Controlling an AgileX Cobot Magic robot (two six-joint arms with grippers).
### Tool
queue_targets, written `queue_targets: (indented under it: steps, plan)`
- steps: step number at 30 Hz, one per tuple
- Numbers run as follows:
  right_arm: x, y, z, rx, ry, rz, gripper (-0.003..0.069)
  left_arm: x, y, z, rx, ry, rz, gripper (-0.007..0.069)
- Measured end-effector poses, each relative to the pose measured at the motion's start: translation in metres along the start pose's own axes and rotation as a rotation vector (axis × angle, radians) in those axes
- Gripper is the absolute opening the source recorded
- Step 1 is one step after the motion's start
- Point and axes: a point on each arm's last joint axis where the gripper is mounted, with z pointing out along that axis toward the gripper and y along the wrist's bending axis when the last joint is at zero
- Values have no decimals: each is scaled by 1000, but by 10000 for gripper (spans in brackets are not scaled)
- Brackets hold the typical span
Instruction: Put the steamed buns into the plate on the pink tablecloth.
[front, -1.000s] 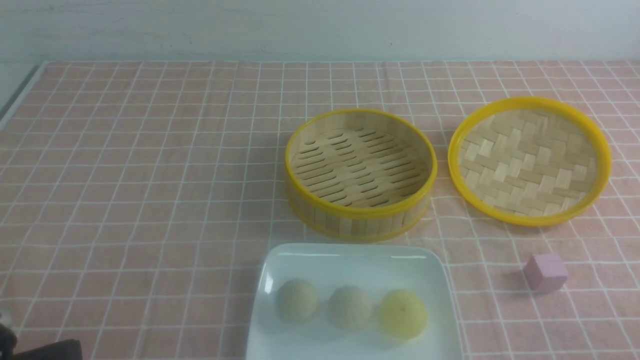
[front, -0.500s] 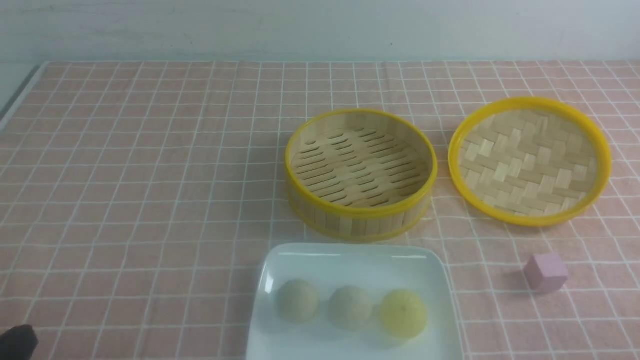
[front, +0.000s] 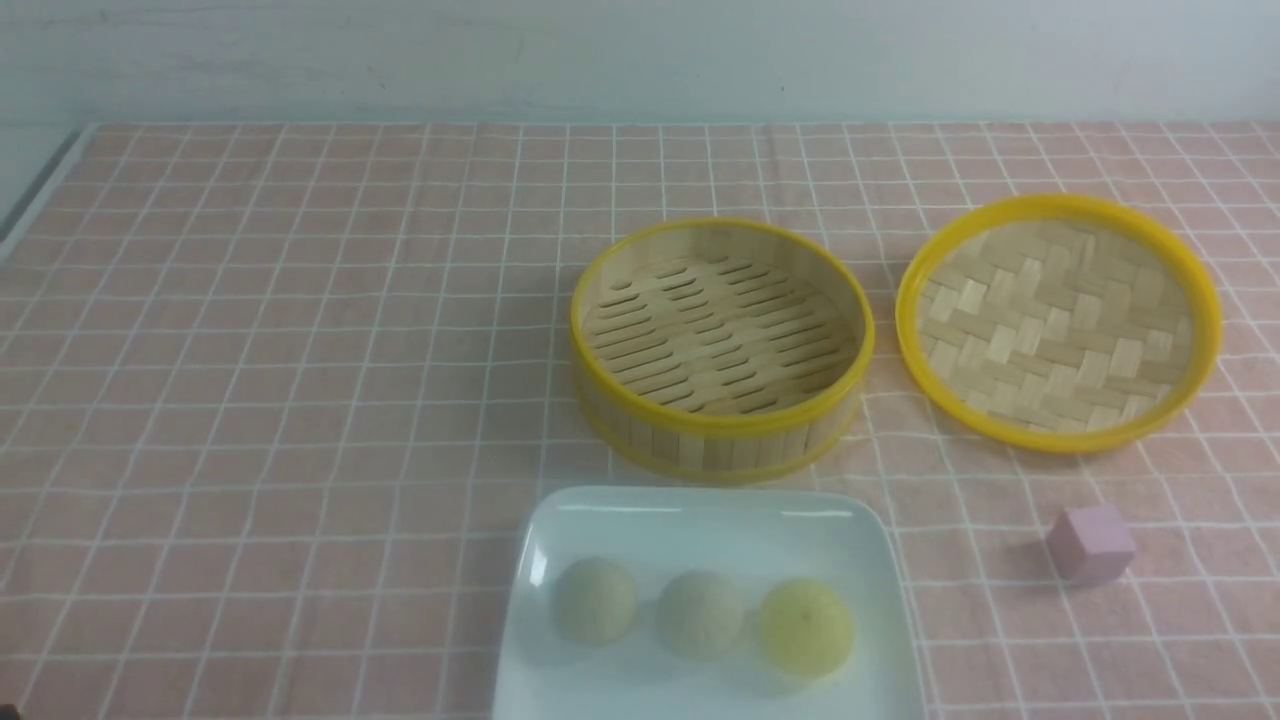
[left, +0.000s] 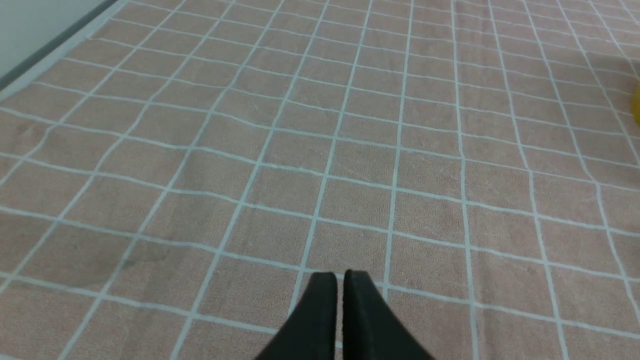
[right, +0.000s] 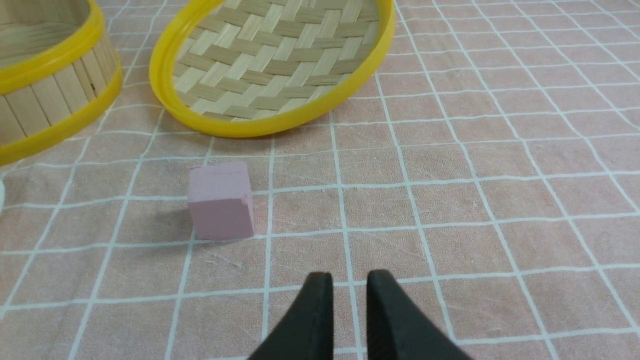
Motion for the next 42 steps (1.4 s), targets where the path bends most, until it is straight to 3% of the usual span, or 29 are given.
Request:
queue_targets:
  steps: [42]
  plan:
    - [0,0,0,0,0,0,178,0,0,0,2,-3,0,95]
